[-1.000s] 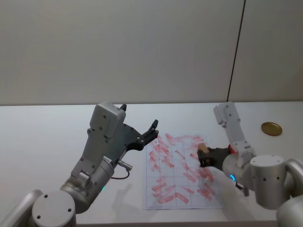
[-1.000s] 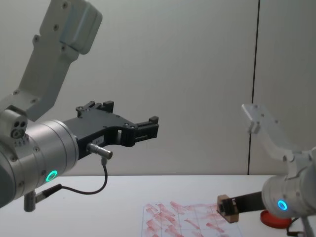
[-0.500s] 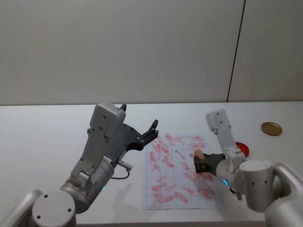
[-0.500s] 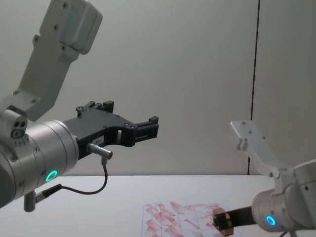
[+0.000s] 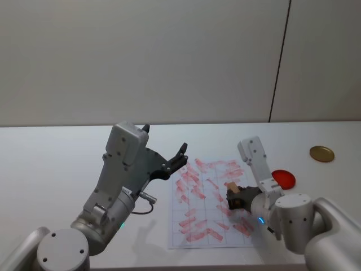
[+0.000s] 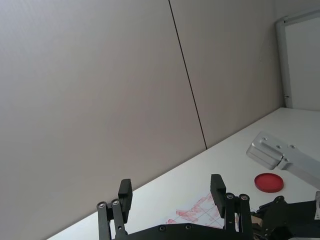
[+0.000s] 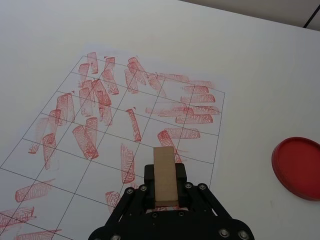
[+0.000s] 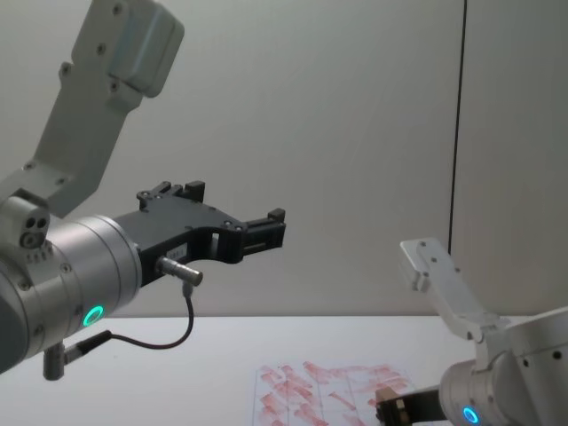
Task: Use the one hand to pick up the stamp and affix it onto the A4 paper.
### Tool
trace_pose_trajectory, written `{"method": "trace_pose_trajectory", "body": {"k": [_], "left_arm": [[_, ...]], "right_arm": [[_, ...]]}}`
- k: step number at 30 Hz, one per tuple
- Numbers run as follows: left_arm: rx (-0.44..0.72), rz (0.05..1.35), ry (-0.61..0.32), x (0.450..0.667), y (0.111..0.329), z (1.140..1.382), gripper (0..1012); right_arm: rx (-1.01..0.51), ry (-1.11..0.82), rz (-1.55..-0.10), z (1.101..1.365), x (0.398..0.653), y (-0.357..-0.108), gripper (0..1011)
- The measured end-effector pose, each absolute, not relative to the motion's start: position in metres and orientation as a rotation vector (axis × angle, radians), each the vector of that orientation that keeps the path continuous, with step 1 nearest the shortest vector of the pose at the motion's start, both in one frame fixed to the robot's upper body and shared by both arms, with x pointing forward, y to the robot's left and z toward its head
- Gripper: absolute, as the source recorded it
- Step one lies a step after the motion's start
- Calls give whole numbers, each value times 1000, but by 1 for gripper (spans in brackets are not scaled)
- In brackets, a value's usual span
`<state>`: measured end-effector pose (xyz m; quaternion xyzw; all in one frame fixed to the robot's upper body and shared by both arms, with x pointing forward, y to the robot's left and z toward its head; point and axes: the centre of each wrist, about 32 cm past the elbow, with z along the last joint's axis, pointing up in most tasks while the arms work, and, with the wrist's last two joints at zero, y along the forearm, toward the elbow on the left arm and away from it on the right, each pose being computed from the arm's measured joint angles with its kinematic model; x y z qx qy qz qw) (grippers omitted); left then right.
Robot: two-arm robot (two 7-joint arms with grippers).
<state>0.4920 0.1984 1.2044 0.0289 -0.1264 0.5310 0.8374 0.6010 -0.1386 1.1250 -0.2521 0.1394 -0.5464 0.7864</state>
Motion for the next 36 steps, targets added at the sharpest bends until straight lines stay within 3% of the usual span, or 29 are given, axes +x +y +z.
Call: {"method": "trace_pose_trajectory", "body": {"k": [36], "left_arm": [[61, 1124, -268, 492, 198, 1204, 993]], "right_arm": [[-567, 336, -1184, 1113, 610, -135, 219]]}}
